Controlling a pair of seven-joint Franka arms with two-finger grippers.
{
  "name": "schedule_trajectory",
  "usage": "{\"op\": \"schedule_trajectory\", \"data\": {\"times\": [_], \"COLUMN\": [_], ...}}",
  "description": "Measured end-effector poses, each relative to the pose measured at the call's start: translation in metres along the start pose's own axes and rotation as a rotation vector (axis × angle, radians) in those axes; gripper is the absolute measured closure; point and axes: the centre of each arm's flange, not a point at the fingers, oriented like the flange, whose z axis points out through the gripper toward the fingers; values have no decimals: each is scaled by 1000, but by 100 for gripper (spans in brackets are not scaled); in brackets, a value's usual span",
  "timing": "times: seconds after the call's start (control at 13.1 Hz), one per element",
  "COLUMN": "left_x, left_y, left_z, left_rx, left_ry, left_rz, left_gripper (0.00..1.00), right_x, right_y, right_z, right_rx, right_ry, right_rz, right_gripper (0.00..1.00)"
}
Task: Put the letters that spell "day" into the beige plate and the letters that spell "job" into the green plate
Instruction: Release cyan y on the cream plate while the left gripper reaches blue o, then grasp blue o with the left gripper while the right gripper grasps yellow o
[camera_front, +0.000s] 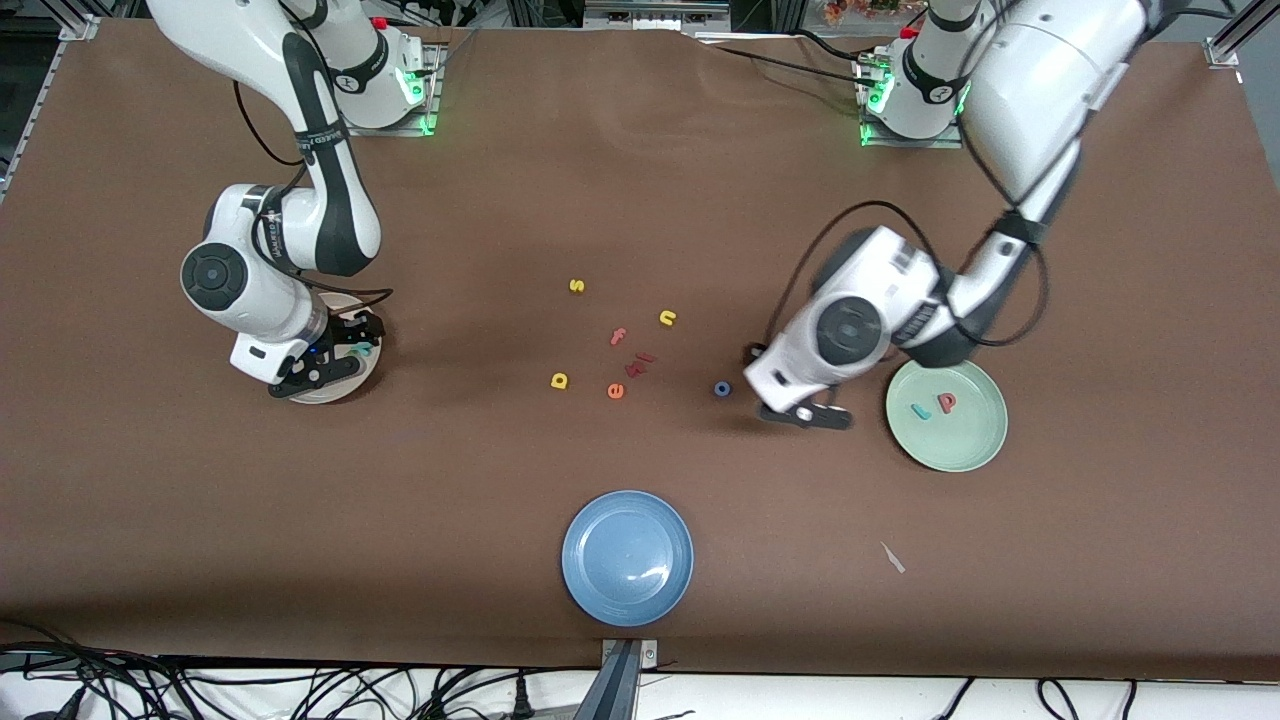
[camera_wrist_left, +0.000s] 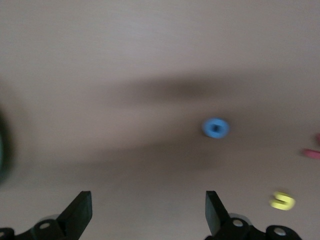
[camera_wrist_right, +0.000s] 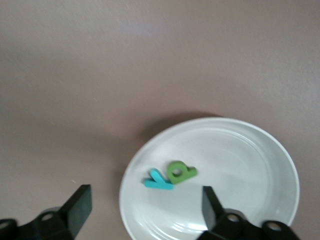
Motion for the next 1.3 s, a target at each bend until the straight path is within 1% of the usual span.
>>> {"op": "schedule_trajectory", "data": {"times": [0.15, 0.23, 0.31, 0.38, 0.46, 0.61, 0.84, 1.07, 1.3], "left_x": [-4, -3, -1, 3, 8, 17, 25, 25, 21], "left_y": [31, 37, 39, 41, 40, 36, 28, 29, 37], "left_z": [6, 13, 22, 32, 41, 59, 83, 89, 91], "left_rx": [-30, -40, -51, -69, -88, -105, -60, -55, -53], "left_ry": [43, 46, 47, 55, 67, 90, 120, 118, 116], "left_rz": [5, 7, 7, 5, 0, -8, 23, 29, 41], "left_gripper": [4, 14, 14, 19, 29, 29, 29, 29, 30], "right_x": [18, 27, 34, 41, 48, 63, 84, 100, 110], "right_y": [-41, -67, -91, -111, -126, -151, -192, -226, -241], "right_z": [-11, -15, -16, -15, -12, -9, -2, 10, 25], "right_rx": [14, 24, 32, 35, 36, 52, 88, 107, 105], "right_ry": [29, 38, 42, 46, 48, 59, 68, 68, 63], "right_rz": [72, 100, 124, 155, 189, 266, 355, 450, 492], "right_gripper": [0, 0, 0, 0, 0, 0, 0, 0, 0]}}
